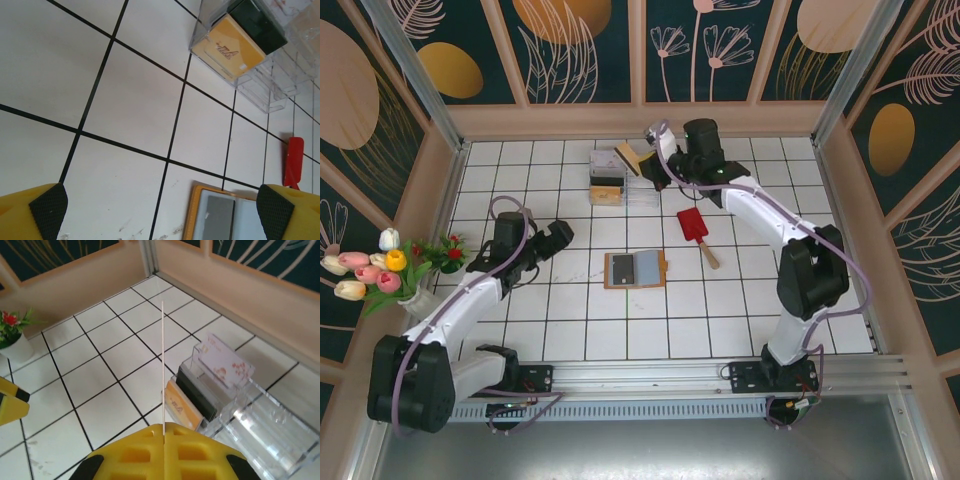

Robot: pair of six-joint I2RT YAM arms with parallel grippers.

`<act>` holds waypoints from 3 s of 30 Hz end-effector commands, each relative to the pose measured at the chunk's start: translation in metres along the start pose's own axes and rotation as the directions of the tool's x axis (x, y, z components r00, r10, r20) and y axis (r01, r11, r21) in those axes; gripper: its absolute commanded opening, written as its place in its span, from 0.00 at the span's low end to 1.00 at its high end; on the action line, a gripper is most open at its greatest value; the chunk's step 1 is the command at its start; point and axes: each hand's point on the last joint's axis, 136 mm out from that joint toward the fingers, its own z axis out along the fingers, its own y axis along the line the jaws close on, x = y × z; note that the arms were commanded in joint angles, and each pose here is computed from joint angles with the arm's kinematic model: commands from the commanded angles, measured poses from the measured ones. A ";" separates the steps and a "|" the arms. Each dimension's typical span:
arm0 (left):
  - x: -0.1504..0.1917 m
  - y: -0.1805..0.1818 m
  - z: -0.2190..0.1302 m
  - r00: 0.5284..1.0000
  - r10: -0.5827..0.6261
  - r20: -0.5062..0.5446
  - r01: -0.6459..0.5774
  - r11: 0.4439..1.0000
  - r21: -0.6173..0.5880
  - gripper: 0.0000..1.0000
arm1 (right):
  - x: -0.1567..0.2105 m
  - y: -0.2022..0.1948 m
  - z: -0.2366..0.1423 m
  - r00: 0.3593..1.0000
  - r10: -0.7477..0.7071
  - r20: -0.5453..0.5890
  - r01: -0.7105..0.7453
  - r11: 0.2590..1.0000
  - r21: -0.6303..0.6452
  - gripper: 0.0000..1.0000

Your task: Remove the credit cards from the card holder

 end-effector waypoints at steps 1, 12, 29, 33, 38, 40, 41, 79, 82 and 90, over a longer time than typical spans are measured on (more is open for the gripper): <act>-0.002 0.005 0.003 0.999 0.029 -0.016 -0.030 0.999 -0.038 0.98 | 0.011 0.013 0.010 0.975 -0.218 -0.047 0.212 0.971 -0.109 0.00; 0.005 0.007 0.006 0.997 0.051 -0.054 -0.054 0.997 -0.046 0.98 | 0.046 0.033 0.056 0.848 -0.506 -0.158 0.453 0.847 -0.280 0.00; 0.019 0.010 0.010 0.993 0.045 -0.110 -0.048 0.998 -0.029 0.99 | 0.098 0.003 0.129 0.705 -0.649 -0.287 0.581 0.760 -0.290 0.00; 0.025 0.010 0.013 0.991 0.026 -0.129 -0.028 1.000 -0.014 0.99 | 0.109 -0.003 0.133 0.679 -0.662 -0.316 0.582 0.748 -0.318 0.00; 0.032 0.011 0.017 0.988 0.004 -0.151 -0.005 1.000 -0.001 0.98 | 0.117 -0.006 0.135 0.668 -0.669 -0.326 0.585 0.743 -0.326 0.00; 0.033 0.012 0.017 0.988 0.002 -0.156 -0.002 1.000 0.000 0.99 | 0.119 -0.008 0.137 0.668 -0.669 -0.326 0.589 0.743 -0.319 0.00; 0.034 0.013 0.018 0.988 0.000 -0.157 -0.001 1.000 -0.001 0.99 | 0.120 -0.010 0.139 0.670 -0.667 -0.326 0.588 0.745 -0.314 0.00; 0.046 0.019 0.023 0.981 -0.014 -0.193 0.015 1.000 0.002 0.99 | 0.111 -0.021 0.145 0.684 -0.652 -0.329 0.591 0.759 -0.275 0.00; 0.046 0.019 0.024 0.981 -0.012 -0.194 0.012 1.000 0.001 0.98 | 0.117 -0.021 0.147 0.687 -0.645 -0.335 0.581 0.764 -0.281 0.00; 0.047 0.019 0.024 0.980 -0.015 -0.198 0.015 1.000 0.003 0.98 | 0.124 -0.021 0.152 0.709 -0.614 -0.347 0.553 0.790 -0.267 0.00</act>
